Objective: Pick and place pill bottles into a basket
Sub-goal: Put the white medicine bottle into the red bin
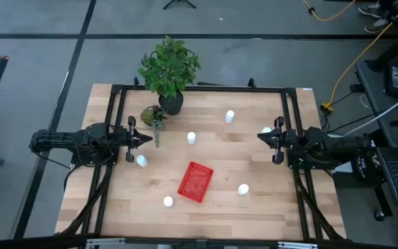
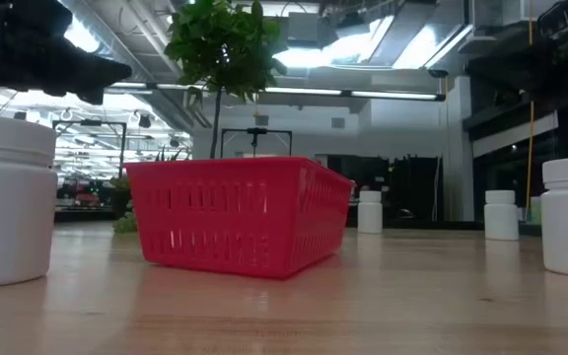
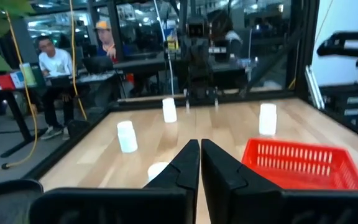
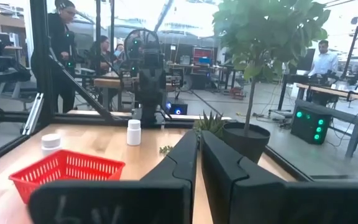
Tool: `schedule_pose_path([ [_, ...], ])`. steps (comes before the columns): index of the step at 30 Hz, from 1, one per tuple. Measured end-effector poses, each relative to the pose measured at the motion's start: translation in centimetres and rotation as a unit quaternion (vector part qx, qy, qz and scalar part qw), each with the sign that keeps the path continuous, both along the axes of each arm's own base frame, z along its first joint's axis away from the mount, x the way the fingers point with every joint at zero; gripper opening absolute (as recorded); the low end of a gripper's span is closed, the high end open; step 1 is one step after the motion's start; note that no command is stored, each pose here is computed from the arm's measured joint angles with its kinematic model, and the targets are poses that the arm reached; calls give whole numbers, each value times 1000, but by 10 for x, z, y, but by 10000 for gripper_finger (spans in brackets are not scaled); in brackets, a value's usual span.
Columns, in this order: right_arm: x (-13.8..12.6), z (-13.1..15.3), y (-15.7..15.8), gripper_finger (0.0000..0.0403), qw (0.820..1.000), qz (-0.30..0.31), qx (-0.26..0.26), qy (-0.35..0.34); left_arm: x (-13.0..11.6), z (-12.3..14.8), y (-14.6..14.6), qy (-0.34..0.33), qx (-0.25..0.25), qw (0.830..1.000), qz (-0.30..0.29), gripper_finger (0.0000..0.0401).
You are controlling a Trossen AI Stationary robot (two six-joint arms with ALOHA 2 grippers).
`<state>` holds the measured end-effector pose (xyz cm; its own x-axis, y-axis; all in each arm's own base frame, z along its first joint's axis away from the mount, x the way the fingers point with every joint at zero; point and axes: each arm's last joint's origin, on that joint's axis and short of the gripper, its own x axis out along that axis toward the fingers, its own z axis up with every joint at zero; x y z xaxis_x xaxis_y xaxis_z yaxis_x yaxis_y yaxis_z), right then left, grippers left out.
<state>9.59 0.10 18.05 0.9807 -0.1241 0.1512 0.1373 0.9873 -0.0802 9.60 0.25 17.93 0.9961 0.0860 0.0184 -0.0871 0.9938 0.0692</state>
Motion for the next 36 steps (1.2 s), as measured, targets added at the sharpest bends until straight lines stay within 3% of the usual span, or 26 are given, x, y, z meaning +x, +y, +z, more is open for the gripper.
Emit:
schedule_pose_path([
  [3, 0, 0, 0, 27, 1000, 0, -1, 1, 0, 2, 0, -11, -32, 999, -1, 12],
  [7, -1, 3, 0, 24, 999, -9, -46, -11, 0, 1, 0, -12, -59, 998, -2, 8],
  [11, 0, 3, 0, 22, 1000, 2, 15, -17, 0, 1, 0, -10, -49, 999, -1, 9],
  [18, -1, 6, 0, 21, 999, 4, 23, -37, 0, 1, 0, -8, -20, 1000, -1, 9],
  [23, -2, 8, 0, 23, 996, 13, 68, -51, 0, 1, 0, -6, -12, 1000, 0, 10],
  [36, -2, 11, -1, 20, 997, 4, 39, -66, 0, 0, 0, -3, -29, 1000, -1, 8],
])
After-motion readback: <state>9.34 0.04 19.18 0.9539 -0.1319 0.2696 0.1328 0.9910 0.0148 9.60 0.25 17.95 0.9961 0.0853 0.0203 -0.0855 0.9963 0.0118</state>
